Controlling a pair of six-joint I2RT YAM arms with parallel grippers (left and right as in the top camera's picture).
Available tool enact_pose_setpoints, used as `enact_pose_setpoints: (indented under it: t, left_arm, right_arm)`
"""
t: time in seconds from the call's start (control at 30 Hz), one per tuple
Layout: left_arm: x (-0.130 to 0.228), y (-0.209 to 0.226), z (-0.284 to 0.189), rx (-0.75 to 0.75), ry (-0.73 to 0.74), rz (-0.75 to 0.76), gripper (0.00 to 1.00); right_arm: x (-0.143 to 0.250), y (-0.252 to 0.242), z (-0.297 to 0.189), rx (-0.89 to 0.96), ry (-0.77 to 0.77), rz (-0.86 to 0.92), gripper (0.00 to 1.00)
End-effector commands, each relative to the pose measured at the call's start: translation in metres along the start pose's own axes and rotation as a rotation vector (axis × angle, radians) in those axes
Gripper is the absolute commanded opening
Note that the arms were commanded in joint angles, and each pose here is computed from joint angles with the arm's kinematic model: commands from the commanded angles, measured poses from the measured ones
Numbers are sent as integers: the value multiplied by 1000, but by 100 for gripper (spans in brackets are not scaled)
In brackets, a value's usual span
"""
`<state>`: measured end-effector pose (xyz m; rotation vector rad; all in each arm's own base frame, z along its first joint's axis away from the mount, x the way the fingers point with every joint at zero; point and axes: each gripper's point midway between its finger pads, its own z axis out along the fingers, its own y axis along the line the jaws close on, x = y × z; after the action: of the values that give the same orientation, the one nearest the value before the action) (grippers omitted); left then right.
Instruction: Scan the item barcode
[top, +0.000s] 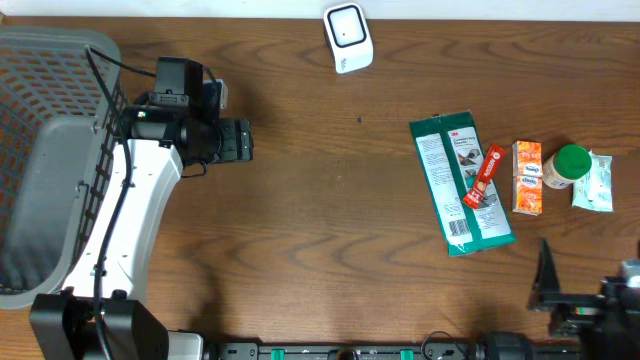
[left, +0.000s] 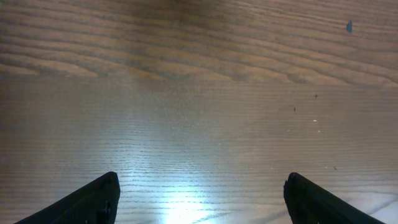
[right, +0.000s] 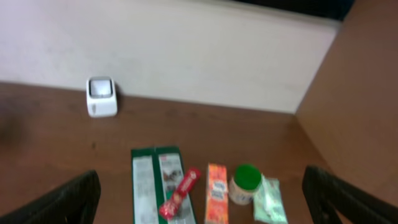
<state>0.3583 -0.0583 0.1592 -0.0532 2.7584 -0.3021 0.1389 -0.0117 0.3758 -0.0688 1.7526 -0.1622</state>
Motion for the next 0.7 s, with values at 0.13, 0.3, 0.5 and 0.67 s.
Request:
enact_pose_setpoints:
  t: [0.13, 0.3, 0.5, 0.67]
  left_arm:
    - [-6, 2, -5, -10, -21, -4, 85]
    - [-6, 2, -5, -10, -21, -4, 85]
    - [-6, 2, -5, -10, -21, -4, 85]
    - [-6, 2, -5, -10, -21, -4, 85]
  right_arm:
    - [41, 24, 33, -80, -117, -10, 99]
    - [46, 42, 50, -142, -302, -20, 99]
    - [44, 47, 75, -160, -485, 47, 99]
    - [52, 49, 85, -150, -641, 68, 99]
